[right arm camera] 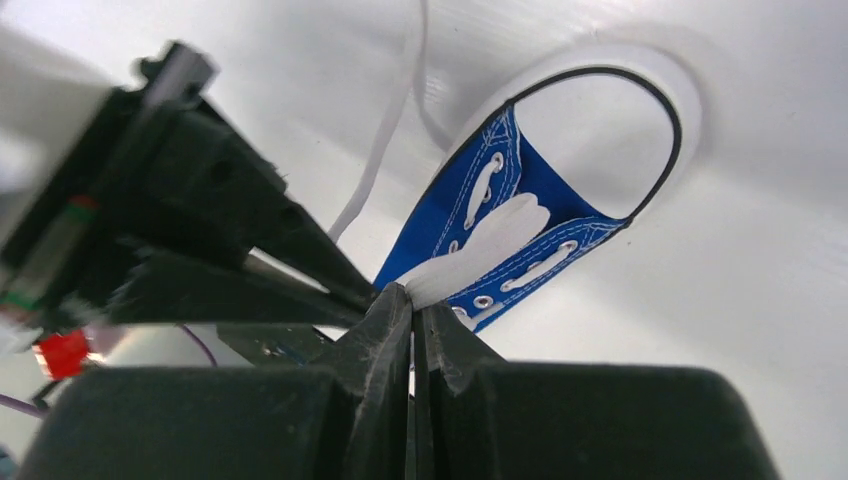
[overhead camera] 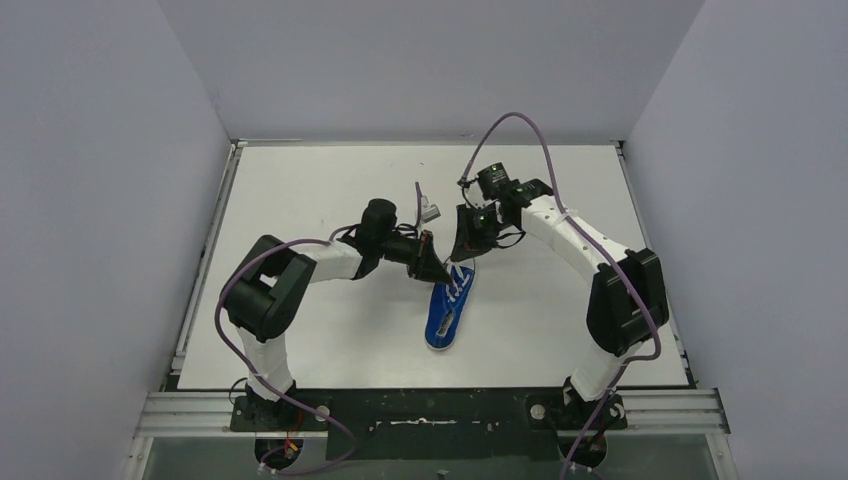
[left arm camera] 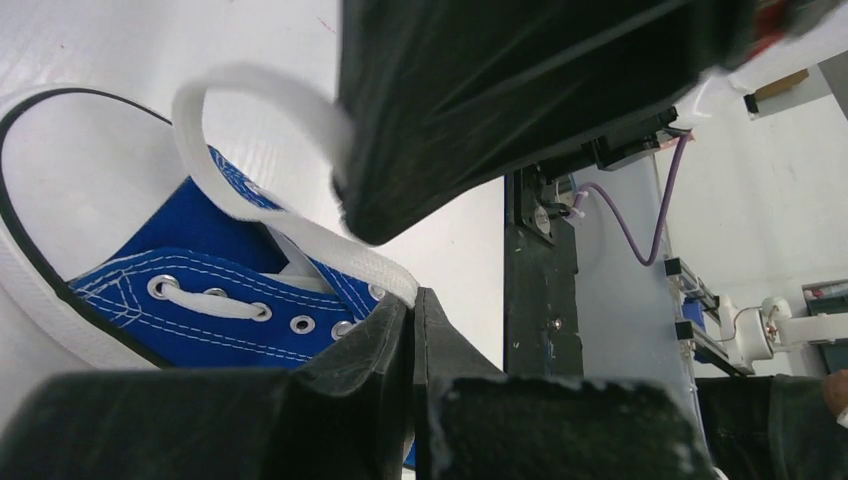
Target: Tie the shoes
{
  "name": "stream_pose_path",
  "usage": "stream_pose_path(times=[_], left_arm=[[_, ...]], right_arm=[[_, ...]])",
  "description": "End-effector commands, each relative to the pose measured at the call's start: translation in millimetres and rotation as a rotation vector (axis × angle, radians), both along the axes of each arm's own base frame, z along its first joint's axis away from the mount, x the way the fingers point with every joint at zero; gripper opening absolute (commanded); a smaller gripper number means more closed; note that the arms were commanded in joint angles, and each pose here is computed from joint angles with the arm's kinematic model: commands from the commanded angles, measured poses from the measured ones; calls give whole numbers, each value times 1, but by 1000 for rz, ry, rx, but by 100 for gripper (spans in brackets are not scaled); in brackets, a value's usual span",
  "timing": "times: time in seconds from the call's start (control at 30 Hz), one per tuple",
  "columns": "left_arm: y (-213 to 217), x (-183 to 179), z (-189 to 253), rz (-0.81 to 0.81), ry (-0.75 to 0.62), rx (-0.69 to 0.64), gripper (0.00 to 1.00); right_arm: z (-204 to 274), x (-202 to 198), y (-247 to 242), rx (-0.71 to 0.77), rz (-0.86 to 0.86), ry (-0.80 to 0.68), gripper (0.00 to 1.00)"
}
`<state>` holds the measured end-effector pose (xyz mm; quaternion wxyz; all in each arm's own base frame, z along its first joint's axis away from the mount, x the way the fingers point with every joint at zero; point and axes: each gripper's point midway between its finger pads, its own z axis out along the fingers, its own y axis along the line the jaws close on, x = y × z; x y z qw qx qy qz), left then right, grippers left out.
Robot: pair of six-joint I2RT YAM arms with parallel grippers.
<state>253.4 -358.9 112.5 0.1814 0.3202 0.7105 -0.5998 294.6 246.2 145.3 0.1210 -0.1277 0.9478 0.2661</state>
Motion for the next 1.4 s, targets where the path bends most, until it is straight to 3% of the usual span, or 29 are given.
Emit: stream_pose_path(times=[0.0, 0.27, 0.63, 0.97, 1.13, 1.37], left_arm=[[-1, -1, 25, -17, -63, -66, 0], [-2, -1, 27, 2, -55, -89, 0], [-4, 5, 26, 22, -44, -93, 0], [0, 21, 2, 85, -40, 16, 0], [-6, 26, 3, 85, -1, 7, 0], [-12, 29, 8, 82, 18, -22, 0]], right_arm=[[-1, 16, 21, 171, -155, 28, 0], [-29, 14, 14, 225, -234, 125, 0], [-44, -30, 28, 327, -178, 356, 0], [-40, -39, 17, 354, -151, 387, 0], [-47, -42, 19, 371, -106, 425, 0], [-44, -42, 7, 349, -91, 415, 18]])
